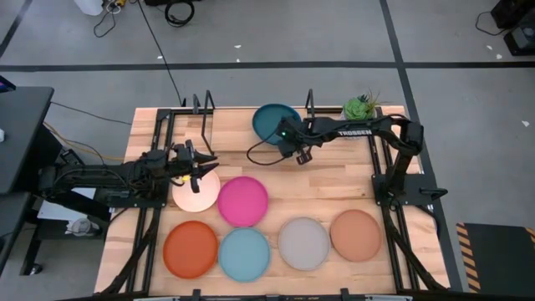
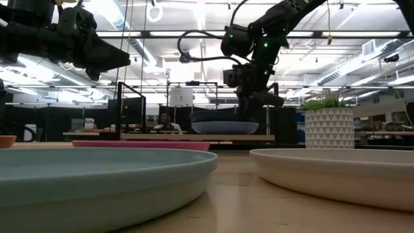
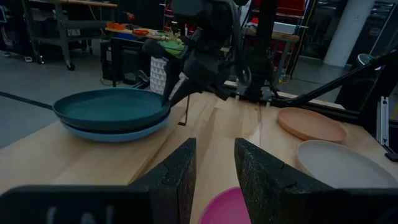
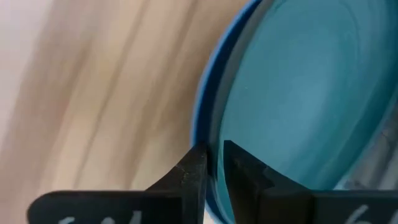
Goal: Place and stack plates onto a shelf
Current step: Stack the dark blue plate on top of the blue plate on the shelf, then stack the pink plate on top of the dark blue plate on the shelf
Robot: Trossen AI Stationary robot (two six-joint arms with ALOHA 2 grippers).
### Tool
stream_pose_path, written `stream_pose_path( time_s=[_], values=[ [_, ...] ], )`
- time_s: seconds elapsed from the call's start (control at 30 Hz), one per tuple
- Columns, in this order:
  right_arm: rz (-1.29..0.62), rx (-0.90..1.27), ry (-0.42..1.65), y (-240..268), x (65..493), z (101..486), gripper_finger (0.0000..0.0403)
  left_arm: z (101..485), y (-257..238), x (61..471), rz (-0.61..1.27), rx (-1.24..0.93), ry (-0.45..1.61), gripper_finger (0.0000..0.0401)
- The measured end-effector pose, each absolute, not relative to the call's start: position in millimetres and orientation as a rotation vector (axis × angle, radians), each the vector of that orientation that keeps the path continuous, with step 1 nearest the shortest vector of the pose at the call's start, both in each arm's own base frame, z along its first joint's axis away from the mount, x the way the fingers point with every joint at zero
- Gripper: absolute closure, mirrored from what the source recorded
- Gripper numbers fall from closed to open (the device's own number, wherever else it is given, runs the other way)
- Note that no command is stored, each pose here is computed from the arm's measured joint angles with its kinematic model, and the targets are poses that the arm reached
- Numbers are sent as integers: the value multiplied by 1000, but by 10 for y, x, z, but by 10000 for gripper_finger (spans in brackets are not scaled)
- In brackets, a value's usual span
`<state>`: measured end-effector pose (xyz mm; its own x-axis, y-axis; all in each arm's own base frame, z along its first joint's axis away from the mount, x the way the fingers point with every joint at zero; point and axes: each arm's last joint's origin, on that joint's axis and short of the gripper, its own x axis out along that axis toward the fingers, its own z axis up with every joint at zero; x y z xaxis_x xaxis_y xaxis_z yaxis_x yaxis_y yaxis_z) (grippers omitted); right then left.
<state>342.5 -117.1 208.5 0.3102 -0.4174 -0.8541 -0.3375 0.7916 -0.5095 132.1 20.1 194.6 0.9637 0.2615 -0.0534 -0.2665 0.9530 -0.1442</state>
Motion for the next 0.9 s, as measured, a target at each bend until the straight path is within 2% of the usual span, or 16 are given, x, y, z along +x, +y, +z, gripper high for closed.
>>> stream_pose_path(
  time_s=[0.3, 0.47, 0.63, 0.77, 0.9],
  values=[
    [-159, -807, 1349, -961, 3393, 2196, 334, 1936, 202, 1320, 269, -152, 44, 284],
    [-175, -747, 1282, -851, 3383, 2305, 334, 1925, 202, 1320, 270, -152, 56, 284],
    [-109, -596, 1222, -705, 3400, 2304, 333, 1925, 202, 1320, 270, -152, 56, 284],
    [65, -472, 1135, -501, 3454, 2297, 331, 1927, 201, 1319, 269, -133, 57, 284],
    [157, -460, 1060, -258, 3505, 2252, 310, 1934, 202, 1319, 268, -80, 56, 284]
  ],
)
